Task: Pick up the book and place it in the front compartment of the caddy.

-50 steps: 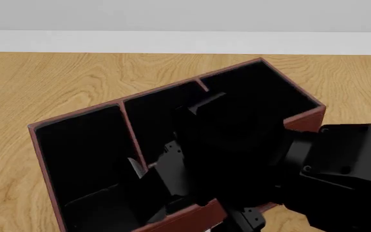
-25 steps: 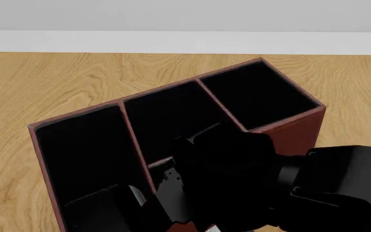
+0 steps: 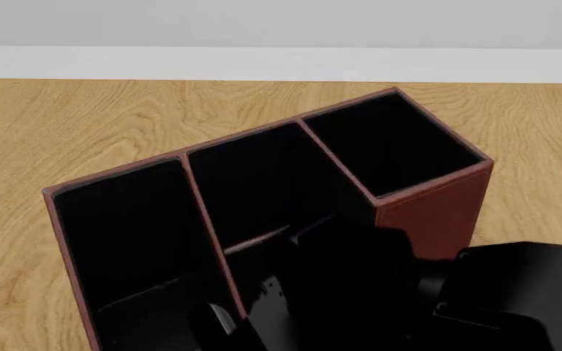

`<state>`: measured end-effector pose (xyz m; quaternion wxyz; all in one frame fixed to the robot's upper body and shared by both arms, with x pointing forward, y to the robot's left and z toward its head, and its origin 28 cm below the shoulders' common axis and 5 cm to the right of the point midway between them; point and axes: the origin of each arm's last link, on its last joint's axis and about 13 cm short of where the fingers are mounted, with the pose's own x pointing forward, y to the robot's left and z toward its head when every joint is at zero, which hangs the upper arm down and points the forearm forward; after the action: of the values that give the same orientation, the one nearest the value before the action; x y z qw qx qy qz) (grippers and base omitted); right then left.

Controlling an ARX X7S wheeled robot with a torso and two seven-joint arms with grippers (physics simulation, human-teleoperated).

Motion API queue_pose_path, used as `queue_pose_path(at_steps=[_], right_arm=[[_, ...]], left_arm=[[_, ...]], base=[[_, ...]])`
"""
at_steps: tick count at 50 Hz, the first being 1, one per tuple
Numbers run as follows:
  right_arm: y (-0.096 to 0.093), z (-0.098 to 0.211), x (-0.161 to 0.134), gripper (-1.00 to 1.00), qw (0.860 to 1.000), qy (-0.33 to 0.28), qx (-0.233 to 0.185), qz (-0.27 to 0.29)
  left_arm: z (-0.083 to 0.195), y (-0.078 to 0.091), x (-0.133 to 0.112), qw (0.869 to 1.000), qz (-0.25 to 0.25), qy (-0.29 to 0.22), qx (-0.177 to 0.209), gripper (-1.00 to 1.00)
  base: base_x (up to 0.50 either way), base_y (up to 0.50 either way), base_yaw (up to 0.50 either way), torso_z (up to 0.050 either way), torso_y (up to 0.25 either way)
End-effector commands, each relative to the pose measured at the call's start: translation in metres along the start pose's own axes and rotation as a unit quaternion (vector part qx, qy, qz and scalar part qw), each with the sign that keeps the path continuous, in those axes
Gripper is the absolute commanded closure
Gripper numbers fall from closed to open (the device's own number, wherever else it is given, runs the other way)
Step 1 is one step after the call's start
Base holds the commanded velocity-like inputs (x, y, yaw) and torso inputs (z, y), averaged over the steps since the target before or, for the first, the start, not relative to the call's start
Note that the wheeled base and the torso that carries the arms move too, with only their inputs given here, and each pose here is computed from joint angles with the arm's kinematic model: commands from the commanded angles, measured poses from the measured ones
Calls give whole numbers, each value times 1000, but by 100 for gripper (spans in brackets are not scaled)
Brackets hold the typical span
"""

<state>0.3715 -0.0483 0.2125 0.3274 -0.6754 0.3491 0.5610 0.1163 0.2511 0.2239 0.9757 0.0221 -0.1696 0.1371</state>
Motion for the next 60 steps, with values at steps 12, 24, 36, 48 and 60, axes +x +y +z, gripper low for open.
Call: queue_pose_path(at_steps=[12,24,36,48,60], right_arm=[[-5,4,11,-100,1000,20,-7,1],[-3,3,19,-100,1000,22,-7,5],[-5,0,32,-100,1000,25,-5,11],[-9,-2,38,100,999,29,-2,17],[-5,1,31,100,999,31,-11,13]], left_arm=[[1,-1,0,1000,-17,-14,-5,-100],[-1,-2,0,1000,-16,-11,-5,-100],[-3,-1,-1,1000,-16,-7,-3,-100],[-5,-1,0,1000,-14,-4,-1,-100],[-5,0,-1,1000,-13,-5,-2,-100]], base=[[0,0,0,0,0],[0,0,0,0,0],[0,0,0,0,0],[0,0,0,0,0],[0,0,0,0,0]])
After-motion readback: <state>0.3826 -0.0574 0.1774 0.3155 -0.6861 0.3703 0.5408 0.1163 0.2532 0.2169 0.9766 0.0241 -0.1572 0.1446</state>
